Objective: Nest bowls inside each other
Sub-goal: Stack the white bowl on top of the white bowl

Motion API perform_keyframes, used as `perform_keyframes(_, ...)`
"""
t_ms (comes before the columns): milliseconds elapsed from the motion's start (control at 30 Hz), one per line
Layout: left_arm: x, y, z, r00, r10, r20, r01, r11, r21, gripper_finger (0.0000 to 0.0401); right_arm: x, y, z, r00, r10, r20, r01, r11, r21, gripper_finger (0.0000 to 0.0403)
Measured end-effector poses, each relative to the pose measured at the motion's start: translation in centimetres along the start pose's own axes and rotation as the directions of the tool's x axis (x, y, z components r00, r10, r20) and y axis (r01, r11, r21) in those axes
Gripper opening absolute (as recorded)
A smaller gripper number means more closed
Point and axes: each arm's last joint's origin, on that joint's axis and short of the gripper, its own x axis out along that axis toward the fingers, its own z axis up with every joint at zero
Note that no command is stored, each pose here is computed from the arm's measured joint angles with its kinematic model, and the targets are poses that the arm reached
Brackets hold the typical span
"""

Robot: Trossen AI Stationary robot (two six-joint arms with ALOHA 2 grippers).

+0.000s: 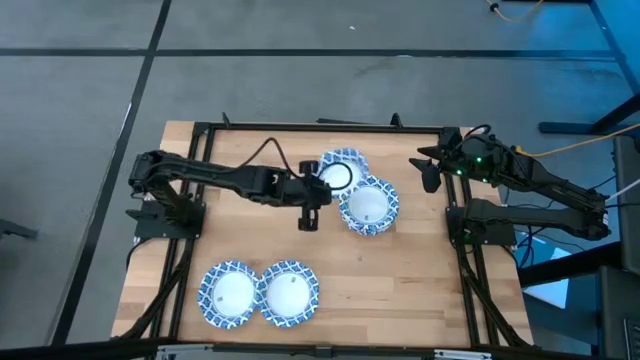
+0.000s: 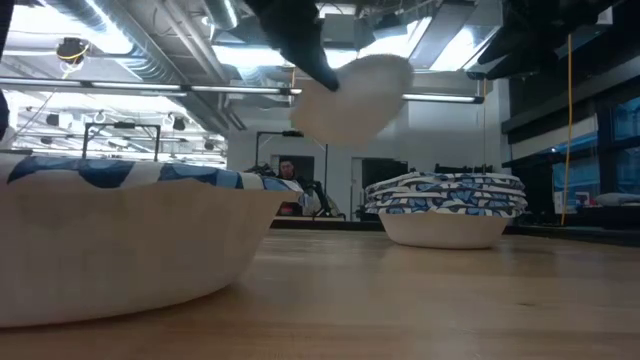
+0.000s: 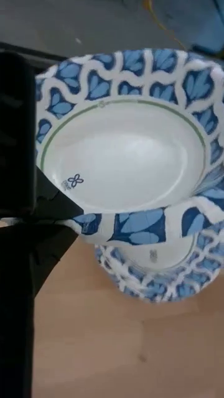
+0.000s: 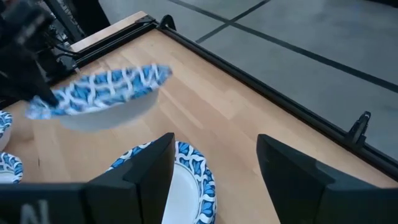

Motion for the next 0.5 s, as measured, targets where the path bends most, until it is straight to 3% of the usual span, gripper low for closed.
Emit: perform_keyframes(500, 6.3, -2.9, 1.1, 0.975, -0.174, 0.138, 0.165, 0.984, 0.068, 0.0, 0.0, 0.0, 0.0, 1.0, -0.004, 0.001, 0.004, 1.0, 0.015, 0.0228)
